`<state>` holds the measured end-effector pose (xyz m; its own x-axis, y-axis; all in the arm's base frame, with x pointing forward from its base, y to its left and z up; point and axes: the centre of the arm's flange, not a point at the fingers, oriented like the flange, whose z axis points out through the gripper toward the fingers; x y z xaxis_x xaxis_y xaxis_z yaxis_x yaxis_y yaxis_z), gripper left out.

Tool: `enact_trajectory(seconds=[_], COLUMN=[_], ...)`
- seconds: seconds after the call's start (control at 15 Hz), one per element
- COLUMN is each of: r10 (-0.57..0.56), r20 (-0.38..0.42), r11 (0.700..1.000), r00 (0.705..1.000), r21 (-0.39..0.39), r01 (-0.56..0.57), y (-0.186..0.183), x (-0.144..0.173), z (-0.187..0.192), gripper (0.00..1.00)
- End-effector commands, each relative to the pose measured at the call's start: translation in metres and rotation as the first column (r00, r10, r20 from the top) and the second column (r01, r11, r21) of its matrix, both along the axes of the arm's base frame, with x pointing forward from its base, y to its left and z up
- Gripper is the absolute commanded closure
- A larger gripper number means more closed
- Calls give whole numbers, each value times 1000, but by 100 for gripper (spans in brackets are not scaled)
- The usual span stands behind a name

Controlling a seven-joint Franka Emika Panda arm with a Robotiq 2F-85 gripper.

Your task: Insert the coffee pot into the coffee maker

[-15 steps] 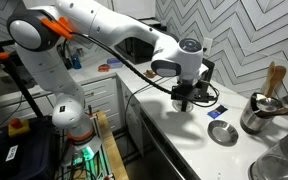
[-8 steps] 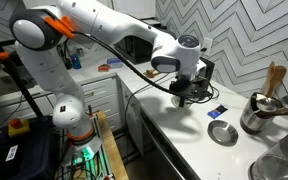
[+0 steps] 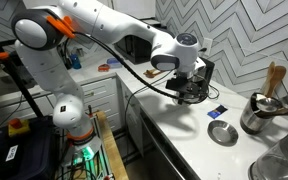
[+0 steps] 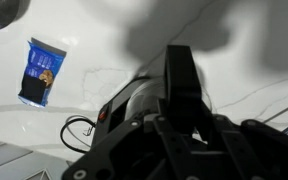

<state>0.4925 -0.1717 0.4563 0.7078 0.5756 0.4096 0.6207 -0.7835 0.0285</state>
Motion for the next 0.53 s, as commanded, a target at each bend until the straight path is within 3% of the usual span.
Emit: enact_trajectory(seconds=[0.0, 0.47], r10=[-64, -118], r20=[4, -3], r11=[998, 993], r00=[998, 993], r21=[-3, 5], r01=[64, 118], y=[11, 28], x=[3, 12], z=[8, 8], gripper=[93, 93])
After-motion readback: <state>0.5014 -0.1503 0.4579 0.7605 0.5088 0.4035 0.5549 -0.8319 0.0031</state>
